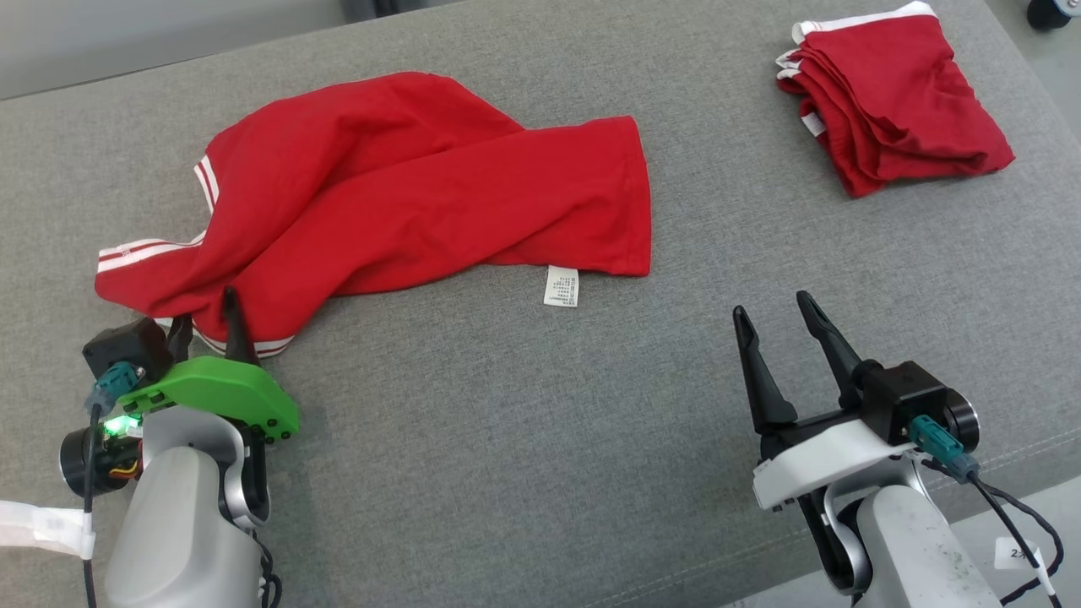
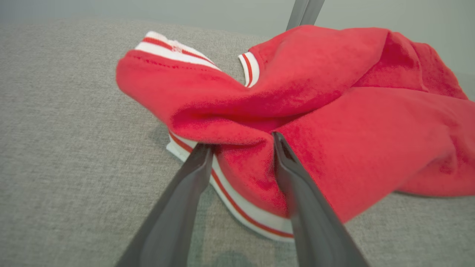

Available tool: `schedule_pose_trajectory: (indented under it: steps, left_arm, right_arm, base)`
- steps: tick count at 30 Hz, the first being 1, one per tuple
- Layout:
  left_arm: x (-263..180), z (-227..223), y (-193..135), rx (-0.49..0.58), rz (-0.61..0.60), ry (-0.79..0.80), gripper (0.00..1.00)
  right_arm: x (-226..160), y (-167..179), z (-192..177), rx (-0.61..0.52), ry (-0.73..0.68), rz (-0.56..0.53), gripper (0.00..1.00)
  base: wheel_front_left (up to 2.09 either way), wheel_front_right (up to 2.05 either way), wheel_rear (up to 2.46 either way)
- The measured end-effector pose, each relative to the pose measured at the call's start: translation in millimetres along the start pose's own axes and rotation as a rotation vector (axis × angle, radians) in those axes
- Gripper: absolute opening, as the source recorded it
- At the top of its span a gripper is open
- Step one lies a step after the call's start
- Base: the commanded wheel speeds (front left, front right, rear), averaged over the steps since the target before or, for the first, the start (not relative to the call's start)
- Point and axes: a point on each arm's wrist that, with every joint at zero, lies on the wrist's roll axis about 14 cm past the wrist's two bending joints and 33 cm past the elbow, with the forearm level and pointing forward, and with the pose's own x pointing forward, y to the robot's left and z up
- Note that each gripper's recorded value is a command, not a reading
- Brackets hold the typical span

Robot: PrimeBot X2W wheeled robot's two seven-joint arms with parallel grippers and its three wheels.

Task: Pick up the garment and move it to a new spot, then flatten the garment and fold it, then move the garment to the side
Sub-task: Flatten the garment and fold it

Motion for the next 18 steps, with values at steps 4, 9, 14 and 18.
schedule_pose_trajectory:
  steps: [4,9,14,18]
  left_arm:
    - [0.3,14.4,-4.9,-0.01,-0.023,-0.068,0.0]
    - [-10.1,37.6,-12.7,0.0,-0.058,-0.171,0.0]
    - [-38.5,67.2,-23.5,0.012,-0.098,-0.304,0.0]
    - [-71.0,85.7,-19.7,0.014,-0.087,-0.392,0.0]
  right_arm:
    - [-0.9,-1.0,2.6,0.002,-0.007,-0.004,1.0]
    - [-3.0,-1.2,9.1,-0.001,-0.026,-0.005,1.0]
    - [-5.4,2.6,15.9,0.003,-0.046,0.005,1.0]
    - [-8.1,8.6,18.7,0.007,-0.055,0.02,1.0]
  base:
    - [0.0,0.0,0.0]
    - [0.0,0.0,0.0]
    - [0.0,0.0,0.0]
    - [0.0,0.0,0.0]
